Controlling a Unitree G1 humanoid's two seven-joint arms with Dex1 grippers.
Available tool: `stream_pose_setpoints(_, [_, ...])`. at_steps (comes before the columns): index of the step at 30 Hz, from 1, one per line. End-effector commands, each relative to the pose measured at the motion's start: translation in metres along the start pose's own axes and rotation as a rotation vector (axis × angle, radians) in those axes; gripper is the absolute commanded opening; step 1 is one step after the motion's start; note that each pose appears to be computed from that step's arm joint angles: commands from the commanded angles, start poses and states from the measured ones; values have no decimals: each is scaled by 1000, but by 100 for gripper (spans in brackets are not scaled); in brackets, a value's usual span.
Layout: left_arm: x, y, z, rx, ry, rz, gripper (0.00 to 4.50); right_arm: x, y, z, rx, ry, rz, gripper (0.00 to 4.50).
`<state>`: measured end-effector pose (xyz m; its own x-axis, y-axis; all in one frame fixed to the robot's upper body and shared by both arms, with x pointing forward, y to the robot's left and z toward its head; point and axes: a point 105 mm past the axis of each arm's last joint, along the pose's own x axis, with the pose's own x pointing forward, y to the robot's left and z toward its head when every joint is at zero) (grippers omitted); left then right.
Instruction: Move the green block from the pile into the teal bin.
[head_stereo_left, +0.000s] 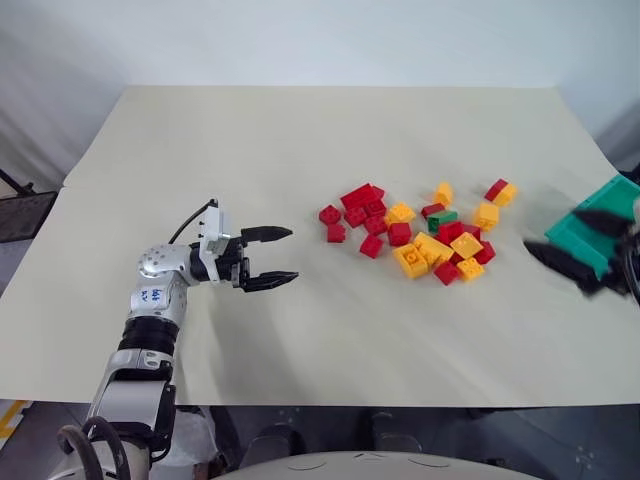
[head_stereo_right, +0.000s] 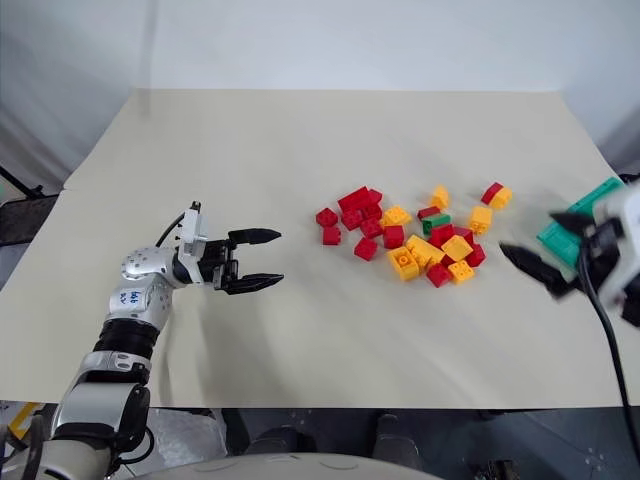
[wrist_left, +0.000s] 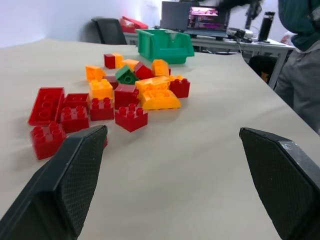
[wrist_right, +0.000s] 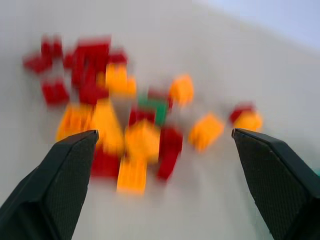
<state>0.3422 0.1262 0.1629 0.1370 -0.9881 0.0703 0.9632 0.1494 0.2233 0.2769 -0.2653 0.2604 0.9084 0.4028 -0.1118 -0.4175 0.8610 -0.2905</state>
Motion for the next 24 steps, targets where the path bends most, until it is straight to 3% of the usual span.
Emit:
stream_pose_setpoints(1, [-1, 3, 4, 31, -5, 9, 450, 21, 9, 4, 4, 39, 66, 448])
stream_pose_setpoints(6, [1, 1, 3, 34, -11, 8, 450, 52, 14, -3, -32, 137, 118, 448])
stream_pose_setpoints(8, [2, -1, 2, 37, -18, 7, 450, 79, 12, -5, -69, 198, 132, 448])
stream_pose_setpoints(15, [4, -3, 2, 45, -41, 26, 450, 139, -9, -7, -65, 396, 59, 448])
stream_pose_setpoints(20, [3, -6, 0, 45, -46, 38, 450, 161, -9, -21, -44, 586, 61, 448])
stream_pose_setpoints(24, [3, -7, 0, 46, -50, 50, 450, 171, -8, -23, -40, 655, 80, 448])
